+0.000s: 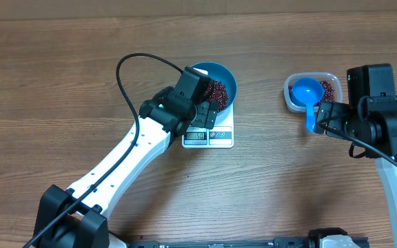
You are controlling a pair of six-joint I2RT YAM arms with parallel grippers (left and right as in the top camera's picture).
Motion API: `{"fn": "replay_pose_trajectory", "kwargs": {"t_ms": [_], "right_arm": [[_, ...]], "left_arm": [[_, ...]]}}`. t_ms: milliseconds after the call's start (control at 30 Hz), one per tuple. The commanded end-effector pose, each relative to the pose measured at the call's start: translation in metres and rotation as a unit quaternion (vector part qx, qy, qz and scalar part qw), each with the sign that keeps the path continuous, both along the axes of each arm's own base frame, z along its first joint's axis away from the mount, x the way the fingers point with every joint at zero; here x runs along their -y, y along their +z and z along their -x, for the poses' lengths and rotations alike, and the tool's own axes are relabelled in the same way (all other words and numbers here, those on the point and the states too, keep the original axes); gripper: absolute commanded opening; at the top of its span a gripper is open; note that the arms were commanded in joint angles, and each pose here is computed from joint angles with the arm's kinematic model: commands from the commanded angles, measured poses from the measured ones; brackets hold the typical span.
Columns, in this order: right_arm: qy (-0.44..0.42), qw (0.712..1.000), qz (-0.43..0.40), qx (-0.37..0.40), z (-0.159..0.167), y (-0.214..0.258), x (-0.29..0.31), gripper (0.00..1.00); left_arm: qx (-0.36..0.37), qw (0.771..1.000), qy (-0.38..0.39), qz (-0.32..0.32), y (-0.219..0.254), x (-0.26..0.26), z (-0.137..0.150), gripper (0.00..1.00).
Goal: Scoop item into bowl and weigh 150g on scale
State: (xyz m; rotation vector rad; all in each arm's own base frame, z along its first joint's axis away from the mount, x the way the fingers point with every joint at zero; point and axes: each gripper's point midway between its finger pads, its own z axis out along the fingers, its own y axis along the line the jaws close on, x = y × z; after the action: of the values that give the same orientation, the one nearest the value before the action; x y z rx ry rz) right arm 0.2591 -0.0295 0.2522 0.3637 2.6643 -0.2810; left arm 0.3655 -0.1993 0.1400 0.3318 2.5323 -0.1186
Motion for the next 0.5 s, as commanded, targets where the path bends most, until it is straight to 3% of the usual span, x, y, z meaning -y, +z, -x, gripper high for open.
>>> {"fn": "replay_pose_trajectory", "kwargs": {"t_ms": [0, 167, 467], "right_arm": [[0.001, 1.000, 0.003, 0.017, -0.003, 0.011, 0.002, 1.00], [0.001, 1.000, 0.003, 0.017, -0.003, 0.011, 0.002, 1.00], [0.001, 1.000, 0.003, 0.018, -0.003, 0.011, 0.002, 1.00]], "left_arm": [[-0.004, 1.000, 0.008, -0.003, 0.001, -0.001, 0.000, 1.00], [-0.029, 0.999, 0.015, -0.011, -0.006, -0.007, 0.009, 1.00], [-0.097, 0.991, 0.095, 0.020, -0.018, -0.014, 0.033, 1.00]]}}
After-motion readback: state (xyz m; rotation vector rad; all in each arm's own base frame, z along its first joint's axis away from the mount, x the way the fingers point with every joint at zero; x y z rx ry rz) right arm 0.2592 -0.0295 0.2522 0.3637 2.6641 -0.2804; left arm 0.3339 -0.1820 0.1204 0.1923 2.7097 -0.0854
